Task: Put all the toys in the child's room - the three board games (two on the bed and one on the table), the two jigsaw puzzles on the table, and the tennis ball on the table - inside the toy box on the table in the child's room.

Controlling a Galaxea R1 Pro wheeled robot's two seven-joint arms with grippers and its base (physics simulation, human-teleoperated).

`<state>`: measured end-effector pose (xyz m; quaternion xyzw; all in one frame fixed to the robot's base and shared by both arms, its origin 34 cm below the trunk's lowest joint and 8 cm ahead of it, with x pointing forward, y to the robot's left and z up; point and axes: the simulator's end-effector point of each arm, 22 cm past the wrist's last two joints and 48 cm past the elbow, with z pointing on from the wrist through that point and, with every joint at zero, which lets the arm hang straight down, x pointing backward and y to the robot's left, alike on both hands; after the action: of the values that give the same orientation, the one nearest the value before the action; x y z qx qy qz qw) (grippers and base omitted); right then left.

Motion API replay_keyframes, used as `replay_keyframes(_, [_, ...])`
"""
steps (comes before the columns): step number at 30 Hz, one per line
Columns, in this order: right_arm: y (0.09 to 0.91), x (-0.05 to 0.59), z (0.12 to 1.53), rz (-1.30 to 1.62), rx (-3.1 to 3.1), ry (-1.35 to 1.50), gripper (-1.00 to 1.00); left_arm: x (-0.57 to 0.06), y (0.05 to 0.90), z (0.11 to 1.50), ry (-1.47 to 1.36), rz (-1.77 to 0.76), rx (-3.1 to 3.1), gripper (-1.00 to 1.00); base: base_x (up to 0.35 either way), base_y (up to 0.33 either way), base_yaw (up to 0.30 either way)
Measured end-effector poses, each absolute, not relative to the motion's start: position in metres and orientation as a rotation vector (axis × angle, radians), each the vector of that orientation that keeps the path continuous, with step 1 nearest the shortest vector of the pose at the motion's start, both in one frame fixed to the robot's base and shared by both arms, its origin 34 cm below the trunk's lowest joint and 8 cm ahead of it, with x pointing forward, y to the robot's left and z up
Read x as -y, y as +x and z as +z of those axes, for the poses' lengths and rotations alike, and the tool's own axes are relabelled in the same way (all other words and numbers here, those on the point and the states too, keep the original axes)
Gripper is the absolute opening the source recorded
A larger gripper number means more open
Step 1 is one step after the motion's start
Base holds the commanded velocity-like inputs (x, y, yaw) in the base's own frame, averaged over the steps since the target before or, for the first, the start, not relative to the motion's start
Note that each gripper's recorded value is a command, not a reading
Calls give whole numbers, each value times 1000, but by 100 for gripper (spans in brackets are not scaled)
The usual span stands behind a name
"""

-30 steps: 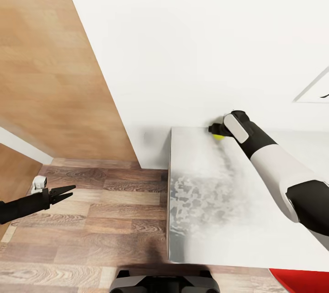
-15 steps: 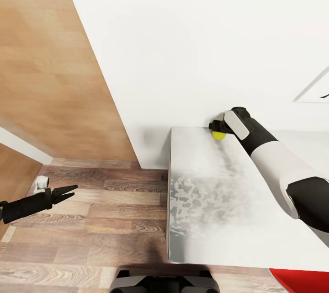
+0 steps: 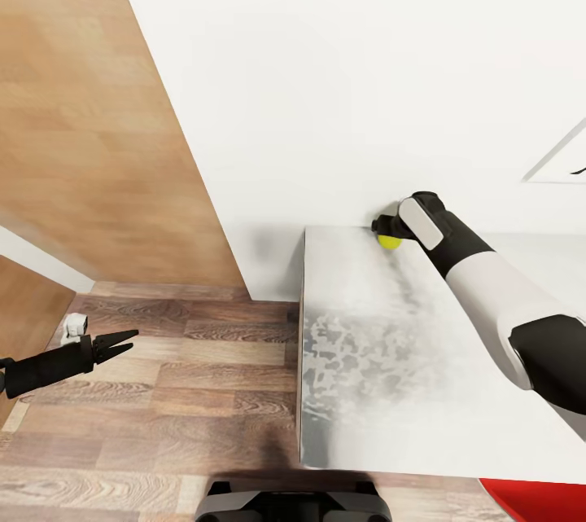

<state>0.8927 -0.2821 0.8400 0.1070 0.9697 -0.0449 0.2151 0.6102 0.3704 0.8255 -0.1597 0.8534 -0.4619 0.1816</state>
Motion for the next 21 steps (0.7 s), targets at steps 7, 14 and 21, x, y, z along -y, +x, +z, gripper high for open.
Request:
replay_keyframes(7, [892, 284, 839, -129, -2688, 298, 100, -370, 610, 826, -451, -1304, -2409, 100, 0, 0, 0])
replay_keyframes(14, [892, 284, 839, -129, -2688, 299, 100, -370, 610, 826, -451, -1304, -2409, 100, 0, 0, 0])
replay_keyframes(21, [892, 286, 837, -131, -2691, 301, 100, -370, 610, 824, -453, -1304, -2411, 100, 0, 0, 0])
